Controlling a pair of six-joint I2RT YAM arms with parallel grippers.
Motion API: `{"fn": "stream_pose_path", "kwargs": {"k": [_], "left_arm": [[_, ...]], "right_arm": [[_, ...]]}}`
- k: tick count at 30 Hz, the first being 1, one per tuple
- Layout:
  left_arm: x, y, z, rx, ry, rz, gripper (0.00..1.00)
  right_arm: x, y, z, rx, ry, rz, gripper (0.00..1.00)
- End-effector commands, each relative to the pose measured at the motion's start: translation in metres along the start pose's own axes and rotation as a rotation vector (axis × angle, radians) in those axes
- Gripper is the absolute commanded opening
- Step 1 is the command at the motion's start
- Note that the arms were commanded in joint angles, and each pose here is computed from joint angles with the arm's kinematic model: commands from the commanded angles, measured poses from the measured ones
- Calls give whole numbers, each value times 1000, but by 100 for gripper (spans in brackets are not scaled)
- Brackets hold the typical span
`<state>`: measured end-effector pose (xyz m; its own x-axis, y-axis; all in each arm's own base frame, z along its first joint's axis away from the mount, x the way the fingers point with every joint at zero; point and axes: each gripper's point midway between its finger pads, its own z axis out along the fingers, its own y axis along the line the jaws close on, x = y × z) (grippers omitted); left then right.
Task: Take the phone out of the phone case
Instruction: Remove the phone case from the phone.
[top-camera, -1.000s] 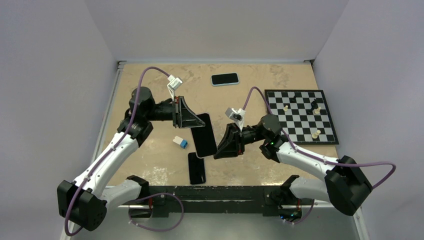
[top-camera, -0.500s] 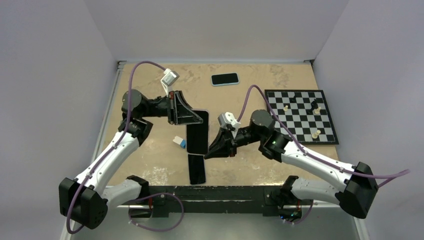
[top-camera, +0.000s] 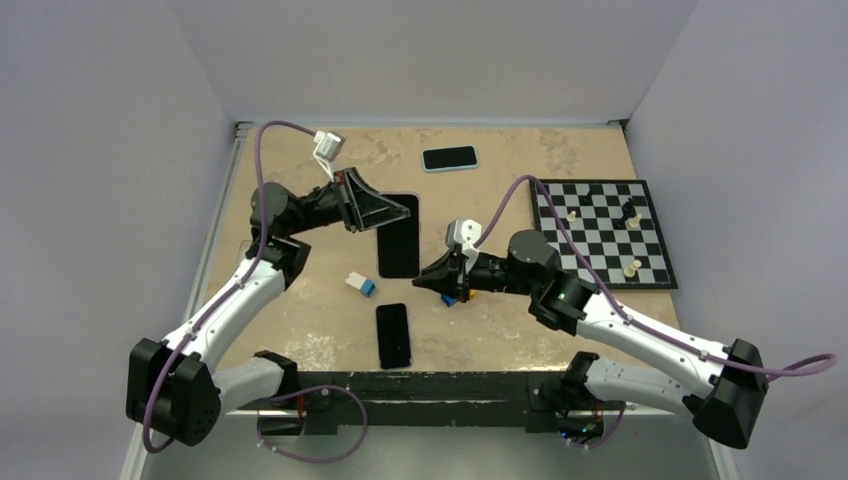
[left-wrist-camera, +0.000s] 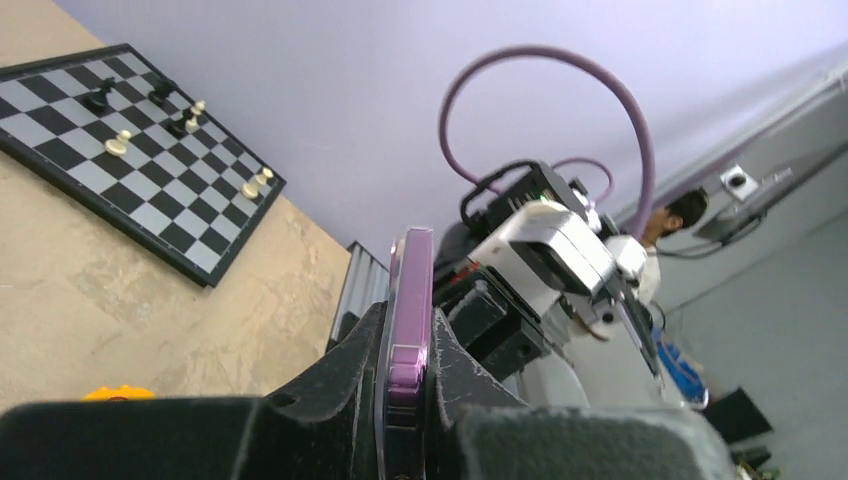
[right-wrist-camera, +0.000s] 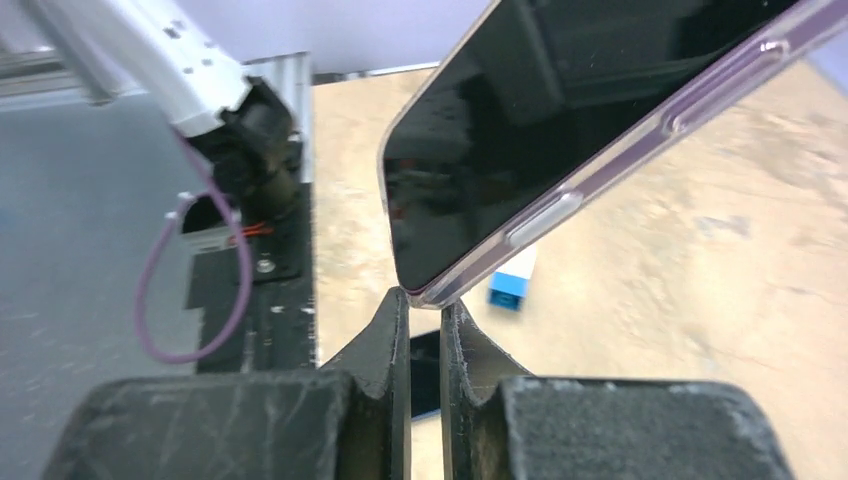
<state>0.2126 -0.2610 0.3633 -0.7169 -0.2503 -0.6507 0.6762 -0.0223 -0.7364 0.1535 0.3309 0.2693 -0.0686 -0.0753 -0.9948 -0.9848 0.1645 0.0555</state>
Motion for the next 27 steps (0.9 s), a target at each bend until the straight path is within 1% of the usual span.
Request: {"fn": "stream_pose_path", "kwargs": {"k": [1, 4, 7, 10, 12, 15, 18, 19, 20, 21, 22, 24, 25, 27], "left_arm": [[32, 10, 8, 9, 91, -303, 0], [35, 9, 13, 56, 104, -354, 0], [36, 10, 14, 77, 105, -372, 0], [36, 10, 15, 86, 104, -376, 0], [34, 9, 15, 92, 99, -371, 0], [29, 4, 16, 113, 77, -360, 0], [18, -2, 15, 148, 1, -326, 0], [15, -4, 15, 154, -17, -309, 0], [13, -6, 15, 156, -28, -286, 0], [11, -6, 15, 150, -39, -265, 0], [9, -5, 15, 138, -50, -243, 0], [7, -1, 14, 96, -72, -188, 0], [7, 3, 14, 63, -76, -155, 0], [7, 10, 12, -4, -77, -58, 0]], "right_arm": [[-98, -82, -36, 507, -295, -278, 0], [-108, -76, -28, 490, -274, -336, 0], [-111, -81, -22, 521, -244, -366, 0], [-110, -90, -21, 571, -229, -357, 0], [-100, -98, -21, 606, -191, -333, 0], [-77, -101, -20, 626, -158, -249, 0], [-31, -102, -16, 616, -32, -89, 0], [-16, -95, -12, 566, 15, -29, 0], [-1, -86, -8, 509, 47, 51, 9], [11, -75, -5, 438, 81, 121, 23], [20, -64, -4, 364, 103, 200, 34], [25, -37, -4, 196, 108, 333, 47], [24, -27, -5, 128, 91, 385, 51], [20, -11, -7, 29, 74, 445, 57]]}}
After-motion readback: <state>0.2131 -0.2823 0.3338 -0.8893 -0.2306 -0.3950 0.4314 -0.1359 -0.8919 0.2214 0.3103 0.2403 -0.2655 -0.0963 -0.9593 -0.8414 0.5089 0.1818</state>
